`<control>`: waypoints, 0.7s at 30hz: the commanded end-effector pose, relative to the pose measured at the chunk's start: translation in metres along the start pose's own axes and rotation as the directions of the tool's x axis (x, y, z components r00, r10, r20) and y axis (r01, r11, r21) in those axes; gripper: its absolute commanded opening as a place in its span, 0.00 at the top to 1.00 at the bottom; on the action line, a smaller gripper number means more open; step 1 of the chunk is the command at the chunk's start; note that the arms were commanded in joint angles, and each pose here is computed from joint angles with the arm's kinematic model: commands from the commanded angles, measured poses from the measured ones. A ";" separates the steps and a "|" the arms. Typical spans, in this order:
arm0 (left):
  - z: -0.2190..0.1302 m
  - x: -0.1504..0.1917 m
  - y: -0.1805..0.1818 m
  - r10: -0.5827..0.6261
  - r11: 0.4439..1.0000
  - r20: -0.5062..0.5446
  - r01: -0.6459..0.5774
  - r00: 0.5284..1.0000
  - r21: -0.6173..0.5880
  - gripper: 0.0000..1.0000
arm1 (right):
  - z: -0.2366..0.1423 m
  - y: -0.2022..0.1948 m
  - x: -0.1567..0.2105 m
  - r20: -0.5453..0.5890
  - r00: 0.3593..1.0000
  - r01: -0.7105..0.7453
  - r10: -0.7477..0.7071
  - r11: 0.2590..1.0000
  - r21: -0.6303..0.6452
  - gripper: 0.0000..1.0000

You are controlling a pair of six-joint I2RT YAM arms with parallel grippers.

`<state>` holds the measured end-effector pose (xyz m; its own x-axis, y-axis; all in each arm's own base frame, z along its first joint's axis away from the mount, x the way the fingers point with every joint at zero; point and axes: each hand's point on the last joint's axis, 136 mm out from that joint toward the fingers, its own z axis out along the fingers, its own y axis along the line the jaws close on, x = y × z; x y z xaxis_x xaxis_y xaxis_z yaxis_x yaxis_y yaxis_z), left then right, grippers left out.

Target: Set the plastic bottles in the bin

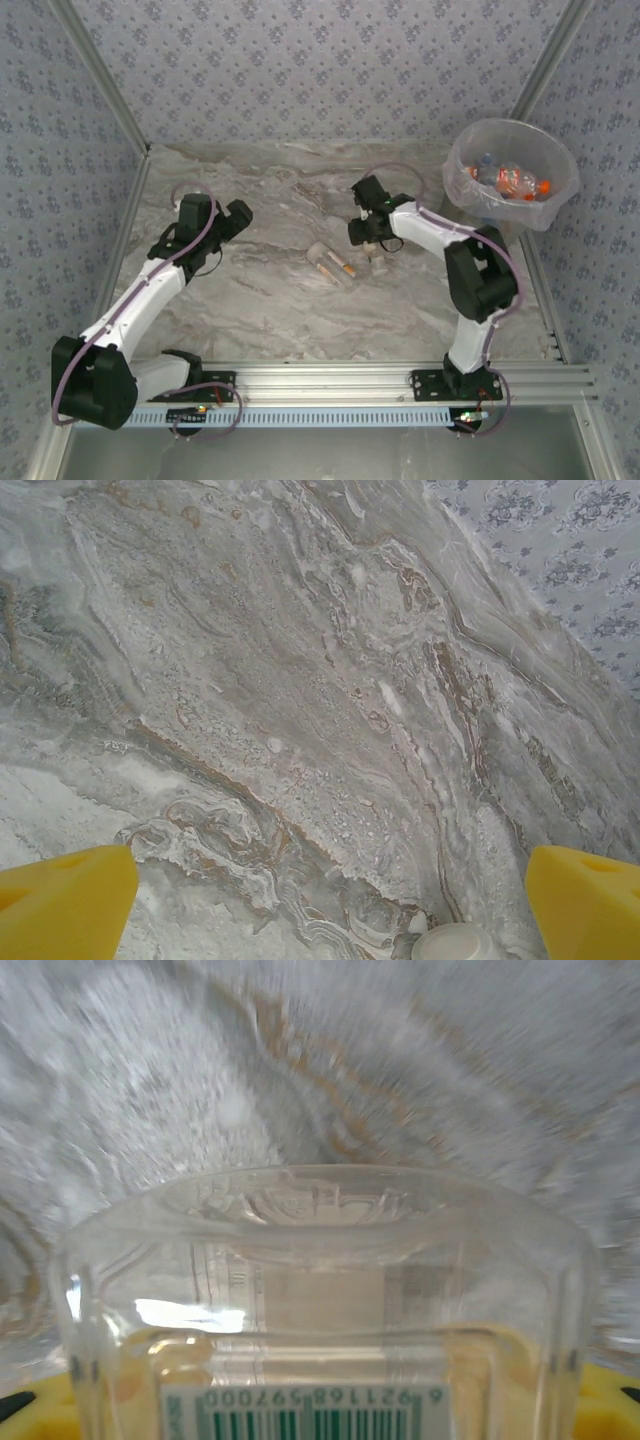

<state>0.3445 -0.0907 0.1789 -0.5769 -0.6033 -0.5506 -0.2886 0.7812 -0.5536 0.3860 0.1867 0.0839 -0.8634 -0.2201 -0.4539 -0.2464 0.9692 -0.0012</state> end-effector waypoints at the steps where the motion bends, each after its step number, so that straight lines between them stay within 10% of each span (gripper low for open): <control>1: -0.003 -0.011 -0.014 -0.011 0.999 0.011 0.011 1.000 0.033 0.00 | -0.060 -0.015 -0.040 0.194 0.981 0.019 -0.024 0.999 0.028 0.42; 12: 0.007 -0.003 -0.027 -0.023 0.995 -0.045 0.027 0.999 0.094 0.01 | -0.229 -0.069 -0.092 0.533 0.845 -0.047 0.044 0.999 -0.007 0.44; 21: 0.014 0.011 -0.050 0.026 0.978 -0.116 -0.001 0.993 0.209 0.01 | -0.286 -0.199 -0.085 0.618 0.756 -0.353 0.216 0.929 0.107 0.45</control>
<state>0.3548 -0.1234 0.1688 -0.6659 -0.5840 -0.4643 -0.2168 0.7469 -0.6286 0.3858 0.0102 0.3803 -0.4023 0.0753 -0.9124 0.0506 0.9969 0.0600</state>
